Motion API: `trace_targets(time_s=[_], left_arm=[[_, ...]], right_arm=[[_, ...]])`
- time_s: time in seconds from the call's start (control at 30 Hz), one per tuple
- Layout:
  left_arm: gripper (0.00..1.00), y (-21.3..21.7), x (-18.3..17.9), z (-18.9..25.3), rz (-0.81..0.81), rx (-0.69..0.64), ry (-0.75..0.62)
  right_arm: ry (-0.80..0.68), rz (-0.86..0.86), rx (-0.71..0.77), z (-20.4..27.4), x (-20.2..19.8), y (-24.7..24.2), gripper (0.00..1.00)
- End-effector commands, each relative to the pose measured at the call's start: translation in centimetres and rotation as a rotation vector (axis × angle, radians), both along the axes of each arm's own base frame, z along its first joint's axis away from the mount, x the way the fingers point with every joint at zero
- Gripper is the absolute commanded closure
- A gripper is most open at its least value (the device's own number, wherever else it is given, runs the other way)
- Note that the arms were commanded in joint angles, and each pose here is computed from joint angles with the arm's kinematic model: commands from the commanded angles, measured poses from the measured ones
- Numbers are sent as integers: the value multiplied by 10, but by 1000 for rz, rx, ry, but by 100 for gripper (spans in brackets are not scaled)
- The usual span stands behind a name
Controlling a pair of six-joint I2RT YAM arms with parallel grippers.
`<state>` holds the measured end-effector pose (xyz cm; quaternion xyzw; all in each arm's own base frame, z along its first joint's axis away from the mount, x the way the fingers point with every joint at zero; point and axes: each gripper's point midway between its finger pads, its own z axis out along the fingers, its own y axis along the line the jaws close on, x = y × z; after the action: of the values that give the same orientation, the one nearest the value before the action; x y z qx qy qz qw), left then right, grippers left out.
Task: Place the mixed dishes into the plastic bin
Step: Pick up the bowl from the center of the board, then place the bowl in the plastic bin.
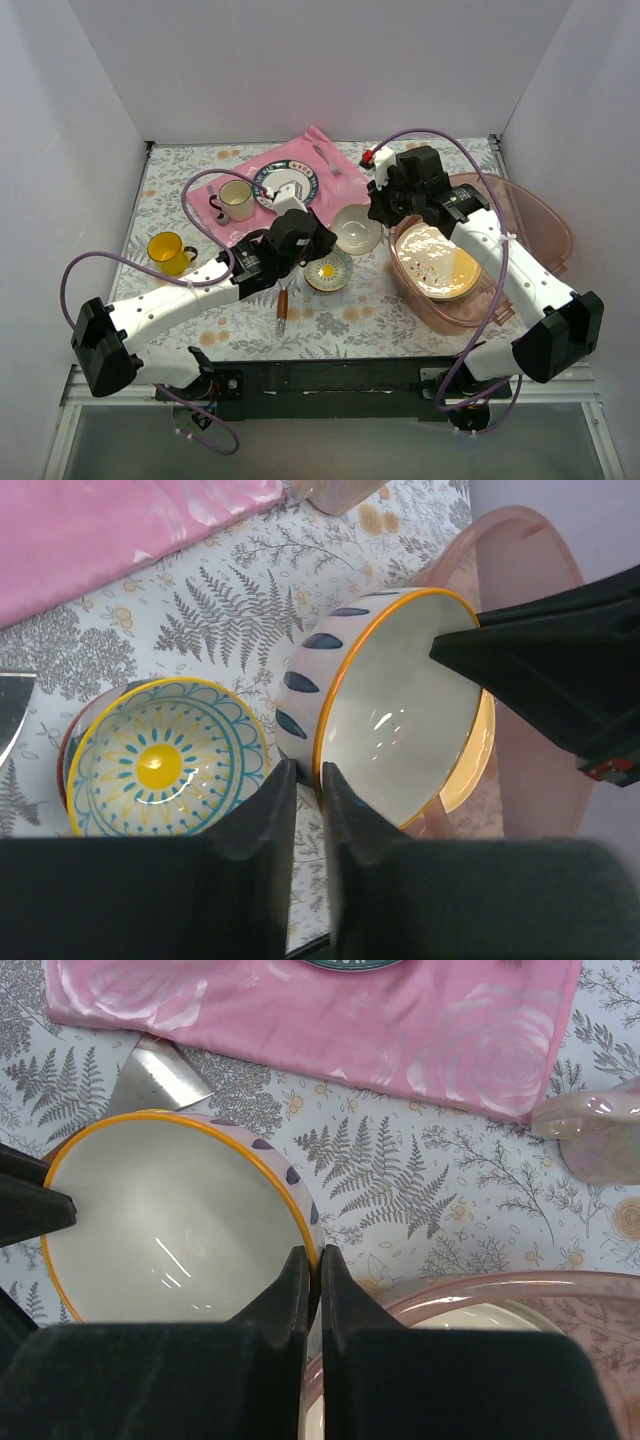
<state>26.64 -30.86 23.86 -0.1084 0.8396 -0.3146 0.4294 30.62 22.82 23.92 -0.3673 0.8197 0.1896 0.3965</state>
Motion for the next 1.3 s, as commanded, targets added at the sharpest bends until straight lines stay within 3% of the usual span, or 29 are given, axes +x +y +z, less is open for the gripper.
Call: trace_targets(time_s=[0.0, 0.03, 0.13, 0.27, 0.4, 0.5, 0.83, 1.27], left_arm=[[77, 3, -1, 42, -12, -119, -109], [57, 5, -2, 38, -21, -105, -114], [23, 14, -9, 45, -44, -107, -153], [2, 27, -18, 52, -74, -92, -214], [2, 39, -27, 51, -121, -24, -264], [2, 52, -33, 44, -143, 39, -291], [2, 107, -45, 15, -58, 168, -290], [2, 128, -56, -9, -15, 161, -262]], right_arm=[[-85, 57, 57, 35, -2, 9, 99], [-99, 62, 54, 38, -2, 7, 99], [-95, 80, 76, 43, -5, 0, 99], [-88, 176, 132, 52, -13, -12, 99], [-83, 258, 239, 67, -24, -30, 99], [-114, 174, 256, 74, -15, -57, 99], [-157, -369, 300, 52, 34, -184, 99], [-140, -906, 263, 19, 76, -279, 99]])
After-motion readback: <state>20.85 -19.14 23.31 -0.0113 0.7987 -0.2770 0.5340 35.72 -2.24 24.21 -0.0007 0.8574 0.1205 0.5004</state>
